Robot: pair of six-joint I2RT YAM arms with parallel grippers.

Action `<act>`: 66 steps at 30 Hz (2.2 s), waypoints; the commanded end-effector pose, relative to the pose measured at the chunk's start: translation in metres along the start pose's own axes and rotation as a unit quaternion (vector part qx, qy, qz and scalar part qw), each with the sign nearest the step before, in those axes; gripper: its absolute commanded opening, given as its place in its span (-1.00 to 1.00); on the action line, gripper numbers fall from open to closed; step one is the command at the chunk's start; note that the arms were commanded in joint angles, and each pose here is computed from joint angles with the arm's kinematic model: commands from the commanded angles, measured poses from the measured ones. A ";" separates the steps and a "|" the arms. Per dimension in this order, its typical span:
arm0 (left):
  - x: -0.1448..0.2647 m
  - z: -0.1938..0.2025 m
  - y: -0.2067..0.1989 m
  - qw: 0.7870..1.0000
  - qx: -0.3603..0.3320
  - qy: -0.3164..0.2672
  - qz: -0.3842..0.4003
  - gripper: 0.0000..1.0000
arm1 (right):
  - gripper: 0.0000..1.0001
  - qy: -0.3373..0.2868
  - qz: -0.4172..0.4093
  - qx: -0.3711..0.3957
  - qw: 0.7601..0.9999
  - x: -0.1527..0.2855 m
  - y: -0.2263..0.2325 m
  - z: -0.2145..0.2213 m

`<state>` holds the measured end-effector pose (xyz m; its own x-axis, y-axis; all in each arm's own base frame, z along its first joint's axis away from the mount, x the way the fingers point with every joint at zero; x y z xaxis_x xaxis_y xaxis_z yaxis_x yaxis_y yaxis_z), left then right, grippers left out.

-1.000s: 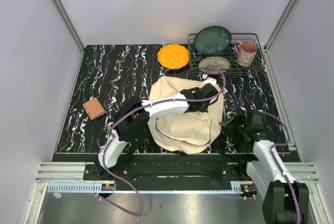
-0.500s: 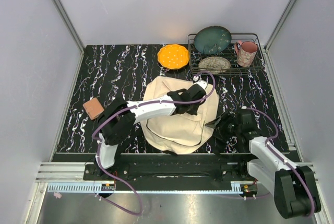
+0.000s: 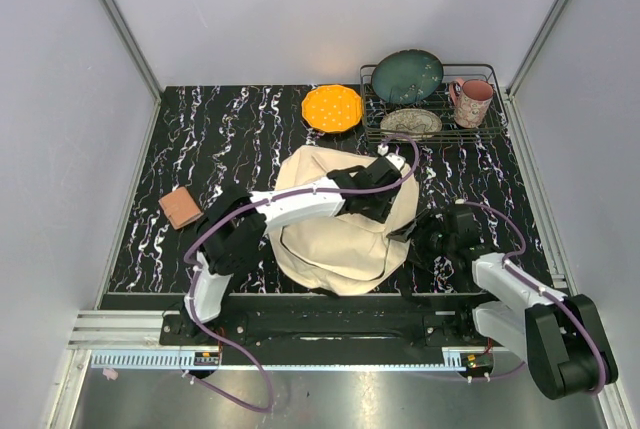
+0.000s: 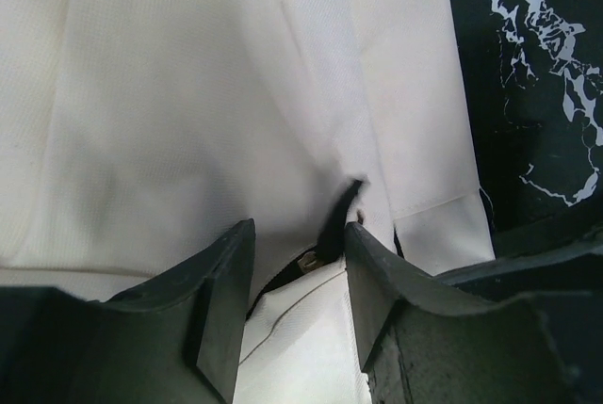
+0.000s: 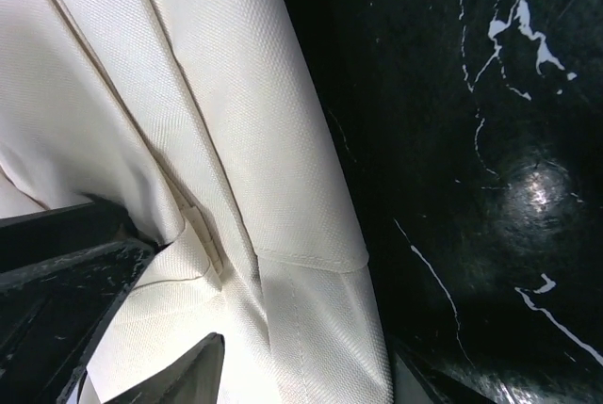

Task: Pack the student bag
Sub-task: Unzip the student bag at the center of the board.

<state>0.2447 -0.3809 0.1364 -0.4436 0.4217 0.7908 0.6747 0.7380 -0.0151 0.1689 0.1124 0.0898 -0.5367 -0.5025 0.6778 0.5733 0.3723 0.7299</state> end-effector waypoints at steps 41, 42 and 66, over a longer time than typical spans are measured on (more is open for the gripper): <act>0.041 -0.012 0.018 0.997 0.021 -0.040 -0.059 -1.00 | 0.24 -0.053 0.006 -0.013 0.998 0.004 -0.006 -0.003; 0.045 -0.013 0.020 0.997 0.022 -0.044 -0.061 -1.00 | 0.25 -0.052 0.006 -0.013 0.999 0.003 -0.006 -0.003; -0.002 -0.015 -0.009 0.999 0.051 0.006 0.006 0.21 | 0.30 -0.043 -0.002 -0.011 0.999 0.004 -0.006 -0.001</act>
<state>0.2493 -0.3820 0.1539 -0.4720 0.3965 0.7874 0.6008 0.7983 -0.0419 0.1646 0.1067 0.0884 -0.5889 -0.4340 0.6818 0.5897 0.3461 0.7297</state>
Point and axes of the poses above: each gripper's point midway between its finger pads, its own x axis back along the fingers, its own y axis along the line the jaws close on, z = x × y, the point moved 8 cm from there along x, back along the fingers, and after that the axes turned 12 degrees about -x, right-handed, at the moved point
